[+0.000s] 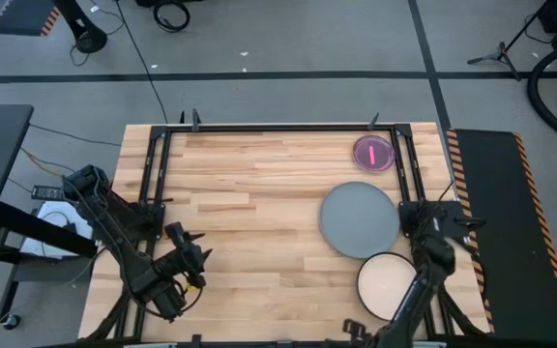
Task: Stack plastic plates
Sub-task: Move the bottom stacked plates to the bottom middle of the table
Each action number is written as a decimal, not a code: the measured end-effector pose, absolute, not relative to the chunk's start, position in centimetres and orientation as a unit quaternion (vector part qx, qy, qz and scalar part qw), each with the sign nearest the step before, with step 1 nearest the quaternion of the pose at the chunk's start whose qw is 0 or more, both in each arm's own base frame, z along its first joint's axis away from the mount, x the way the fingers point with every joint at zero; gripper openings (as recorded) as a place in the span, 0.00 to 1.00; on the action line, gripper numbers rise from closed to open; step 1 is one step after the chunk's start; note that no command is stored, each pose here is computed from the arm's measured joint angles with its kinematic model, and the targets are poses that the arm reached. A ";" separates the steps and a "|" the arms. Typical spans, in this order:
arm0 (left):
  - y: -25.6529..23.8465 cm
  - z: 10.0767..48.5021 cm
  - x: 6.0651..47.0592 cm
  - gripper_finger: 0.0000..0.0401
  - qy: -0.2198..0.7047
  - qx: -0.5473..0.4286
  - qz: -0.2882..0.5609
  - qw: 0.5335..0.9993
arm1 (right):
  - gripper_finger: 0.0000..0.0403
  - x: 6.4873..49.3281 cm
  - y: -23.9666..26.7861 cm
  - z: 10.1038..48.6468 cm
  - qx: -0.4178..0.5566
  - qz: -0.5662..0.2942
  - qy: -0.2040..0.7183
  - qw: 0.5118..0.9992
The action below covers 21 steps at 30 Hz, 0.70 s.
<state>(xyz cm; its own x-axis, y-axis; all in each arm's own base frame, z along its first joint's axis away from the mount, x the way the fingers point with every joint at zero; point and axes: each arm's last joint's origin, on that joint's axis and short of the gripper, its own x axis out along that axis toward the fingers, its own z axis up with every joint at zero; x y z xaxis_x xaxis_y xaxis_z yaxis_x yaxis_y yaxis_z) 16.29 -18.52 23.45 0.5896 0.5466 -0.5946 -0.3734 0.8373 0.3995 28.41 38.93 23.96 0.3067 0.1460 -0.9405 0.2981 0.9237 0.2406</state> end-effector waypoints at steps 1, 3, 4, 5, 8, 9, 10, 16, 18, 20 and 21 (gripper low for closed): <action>-18.6 23.4 16.3 0.58 0.380 0.110 0.258 0.881 | 0.02 28.7 39.0 24.3 0.176 -0.043 0.589 0.788; -18.7 23.3 16.3 0.58 0.396 0.095 0.252 0.878 | 0.02 28.6 38.9 24.5 0.150 -0.051 0.596 0.787; -18.9 23.2 16.3 0.58 0.406 0.083 0.247 0.876 | 0.02 28.2 38.5 24.6 0.144 -0.061 0.599 0.785; -19.0 23.1 16.3 0.58 0.417 0.073 0.240 0.874 | 0.03 27.7 38.1 24.5 0.138 -0.079 0.608 0.778; -19.7 22.8 16.5 0.58 0.465 0.043 0.199 0.862 | 0.04 25.8 36.9 24.1 0.115 -0.161 0.639 0.743; -20.0 22.8 16.6 0.58 0.477 0.033 0.183 0.859 | 0.04 25.1 36.6 23.9 0.103 -0.190 0.649 0.729; -20.3 22.7 16.7 0.58 0.483 0.022 0.168 0.859 | 0.04 24.7 36.5 23.6 0.100 -0.208 0.654 0.720; -21.2 22.8 17.5 0.58 0.474 0.004 0.116 0.873 | 0.04 24.7 37.3 20.9 0.105 -0.187 0.632 0.745; -21.2 22.8 17.7 0.58 0.472 0.005 0.113 0.874 | 0.06 25.1 36.9 20.2 0.065 -0.178 0.622 0.760; -21.0 22.8 18.0 0.58 0.470 0.004 0.118 0.875 | 0.07 25.8 36.2 20.0 0.009 -0.159 0.614 0.773; -20.9 22.8 18.1 0.58 0.467 0.005 0.123 0.876 | 0.08 26.3 35.7 20.0 -0.002 -0.158 0.618 0.770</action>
<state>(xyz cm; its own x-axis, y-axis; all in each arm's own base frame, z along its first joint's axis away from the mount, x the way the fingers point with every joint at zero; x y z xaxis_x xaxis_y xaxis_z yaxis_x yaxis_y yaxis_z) 18.09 -20.89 22.85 0.5338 0.2191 -0.8167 -0.2104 0.9699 0.1227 26.32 35.71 19.96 0.1854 -0.2459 -0.9514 0.2410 0.9500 -0.1985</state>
